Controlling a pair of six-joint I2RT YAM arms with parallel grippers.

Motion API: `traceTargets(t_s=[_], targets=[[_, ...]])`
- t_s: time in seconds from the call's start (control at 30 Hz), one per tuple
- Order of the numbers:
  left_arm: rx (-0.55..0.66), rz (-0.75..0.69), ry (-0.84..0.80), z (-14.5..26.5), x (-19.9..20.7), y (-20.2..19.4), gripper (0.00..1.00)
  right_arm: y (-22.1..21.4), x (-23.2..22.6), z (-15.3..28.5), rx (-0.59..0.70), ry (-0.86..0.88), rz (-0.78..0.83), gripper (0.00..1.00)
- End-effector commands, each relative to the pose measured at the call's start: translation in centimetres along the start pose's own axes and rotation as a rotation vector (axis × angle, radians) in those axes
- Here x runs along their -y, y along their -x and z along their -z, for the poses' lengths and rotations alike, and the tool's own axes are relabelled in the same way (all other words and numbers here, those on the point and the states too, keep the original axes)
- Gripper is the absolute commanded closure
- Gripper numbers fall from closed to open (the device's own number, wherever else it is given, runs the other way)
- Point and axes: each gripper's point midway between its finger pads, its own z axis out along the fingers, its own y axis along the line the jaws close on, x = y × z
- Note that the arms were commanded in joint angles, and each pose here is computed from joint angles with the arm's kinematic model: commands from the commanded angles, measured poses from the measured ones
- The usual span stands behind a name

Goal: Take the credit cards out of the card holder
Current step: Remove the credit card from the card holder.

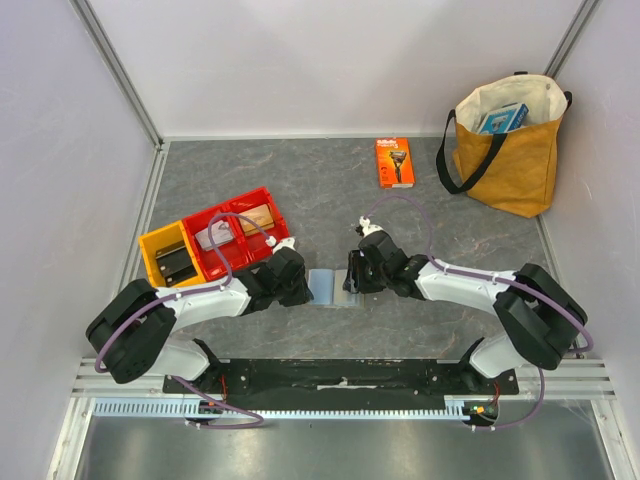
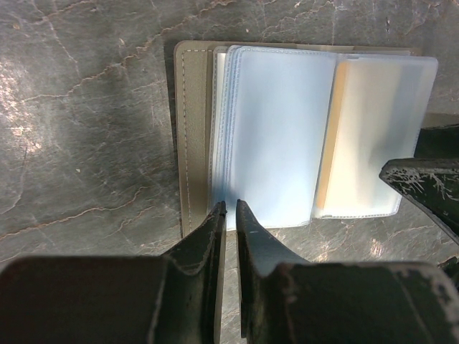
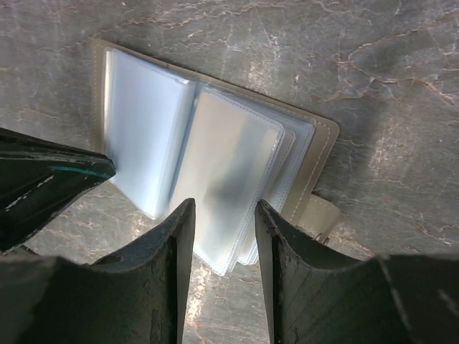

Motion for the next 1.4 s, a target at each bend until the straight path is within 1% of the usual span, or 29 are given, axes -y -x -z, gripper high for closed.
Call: traceTargets(t_s=[0.0, 0.33, 0.4, 0.5, 0.67, 0.87, 1.07, 1.27, 1.37], targets=[[-0.044, -0.026, 0.020, -0.2, -1.0, -1.3, 0.84, 1.8, -2.1, 1.2, 0.038, 0.071, 0.003, 0.53], [-0.042, -0.024, 0.010, 0.0, -0.7, -1.2, 0.84, 2.6, -3.6, 2.0, 0.043, 0.122, 0.018, 0.52], [-0.041, -0.024, 0.004, 0.1, -0.6, -1.2, 0.84, 2.9, -3.6, 2.3, 0.042, 0.108, 0.028, 0.52], [-0.038, -0.026, -0.003, 0.2, -0.4, -1.1, 0.84, 3.2, -3.5, 2.7, 0.037, 0.087, 0.055, 0.50], [-0.036, -0.025, -0.009, 0.4, -0.1, -0.8, 0.84, 3.3, -4.3, 2.7, 0.024, 0.106, 0.071, 0.46], [-0.020, -0.019, -0.024, 0.8, 0.2, -0.5, 0.84, 3.2, -6.1, 2.4, 0.004, 0.153, 0.106, 0.46], [0.022, 0.018, -0.091, 2.0, 1.4, 0.2, 0.84, 3.5, -8.0, 1.9, 0.010, 0.220, 0.117, 0.48], [0.089, 0.056, -0.185, 3.7, 2.8, 1.4, 0.84, 3.0, -7.3, 0.7, 0.004, 0.191, 0.112, 0.48], [0.115, 0.067, -0.242, 4.4, 3.8, 1.9, 0.82, 2.7, -7.0, 0.3, -0.001, 0.181, 0.105, 0.48]])
